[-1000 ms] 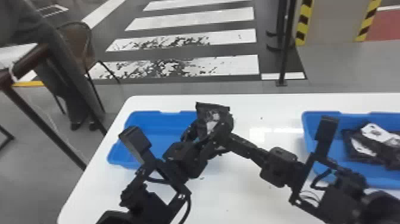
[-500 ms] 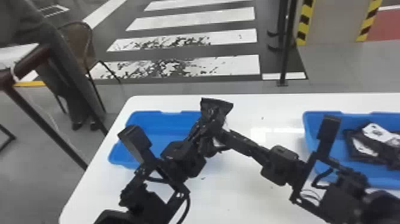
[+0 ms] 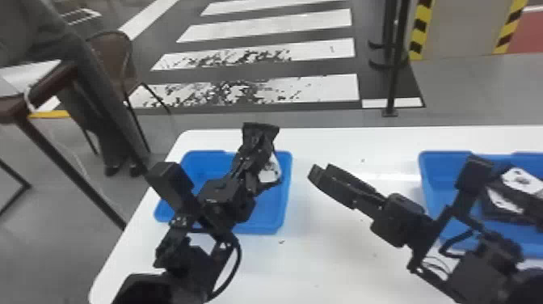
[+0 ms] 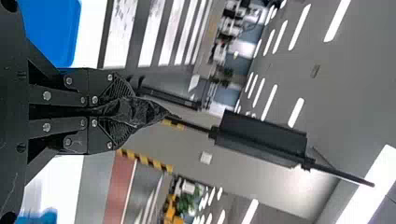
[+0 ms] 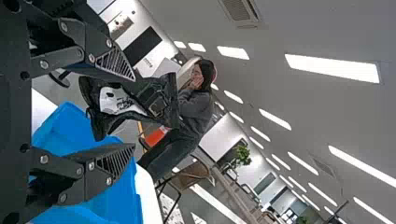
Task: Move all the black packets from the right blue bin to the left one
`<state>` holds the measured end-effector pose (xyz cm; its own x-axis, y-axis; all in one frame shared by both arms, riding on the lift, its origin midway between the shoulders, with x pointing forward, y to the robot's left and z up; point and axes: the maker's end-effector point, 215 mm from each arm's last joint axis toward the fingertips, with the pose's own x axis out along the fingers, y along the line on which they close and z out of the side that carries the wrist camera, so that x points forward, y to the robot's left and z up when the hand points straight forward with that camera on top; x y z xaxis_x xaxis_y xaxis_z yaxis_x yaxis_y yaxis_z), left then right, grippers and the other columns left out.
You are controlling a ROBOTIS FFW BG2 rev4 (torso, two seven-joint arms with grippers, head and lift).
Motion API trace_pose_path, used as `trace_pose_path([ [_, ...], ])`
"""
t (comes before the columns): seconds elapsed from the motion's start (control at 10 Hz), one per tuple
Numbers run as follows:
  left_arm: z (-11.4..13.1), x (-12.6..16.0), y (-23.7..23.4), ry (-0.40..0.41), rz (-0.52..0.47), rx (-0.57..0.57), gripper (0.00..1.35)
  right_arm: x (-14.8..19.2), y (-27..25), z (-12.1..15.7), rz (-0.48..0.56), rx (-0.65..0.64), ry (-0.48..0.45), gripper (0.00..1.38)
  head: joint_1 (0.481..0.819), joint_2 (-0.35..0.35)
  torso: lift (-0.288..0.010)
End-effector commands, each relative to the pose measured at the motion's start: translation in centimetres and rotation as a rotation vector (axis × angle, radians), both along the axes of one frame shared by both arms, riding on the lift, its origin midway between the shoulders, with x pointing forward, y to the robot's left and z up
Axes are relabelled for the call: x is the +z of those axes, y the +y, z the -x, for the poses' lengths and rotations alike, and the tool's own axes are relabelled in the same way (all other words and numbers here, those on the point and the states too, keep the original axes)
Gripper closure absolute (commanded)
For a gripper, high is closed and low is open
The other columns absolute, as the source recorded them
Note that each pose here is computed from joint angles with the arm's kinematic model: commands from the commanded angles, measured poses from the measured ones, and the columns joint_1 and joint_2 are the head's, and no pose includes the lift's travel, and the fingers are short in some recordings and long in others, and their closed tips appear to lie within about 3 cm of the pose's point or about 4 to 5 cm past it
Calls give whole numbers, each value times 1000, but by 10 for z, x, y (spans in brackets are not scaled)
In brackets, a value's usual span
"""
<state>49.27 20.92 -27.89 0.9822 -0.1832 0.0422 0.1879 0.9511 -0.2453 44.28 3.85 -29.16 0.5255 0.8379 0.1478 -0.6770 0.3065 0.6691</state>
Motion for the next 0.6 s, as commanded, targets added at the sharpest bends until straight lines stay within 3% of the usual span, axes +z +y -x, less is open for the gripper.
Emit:
trace_pose_path([
  [0.0,-27,-17,54,-19,-191,141,1213,-2,-5,-3,-2,-14,6,154,695,279,-140],
  [0.2,-47,-25,100,-28,-436,265,1213,-2,-6,-4,-7,-15,10,163,695,336,-140],
  [0.3,-51,-34,113,-4,-510,295,1211,-3,-8,-5,-8,-20,12,163,695,350,-140],
  [0.4,-55,-51,120,29,-505,302,1038,-3,-10,-5,-8,-23,13,163,695,350,-140],
  [0.5,-50,-68,118,61,-428,289,489,-4,-15,-8,-2,-36,10,162,695,350,-140],
])
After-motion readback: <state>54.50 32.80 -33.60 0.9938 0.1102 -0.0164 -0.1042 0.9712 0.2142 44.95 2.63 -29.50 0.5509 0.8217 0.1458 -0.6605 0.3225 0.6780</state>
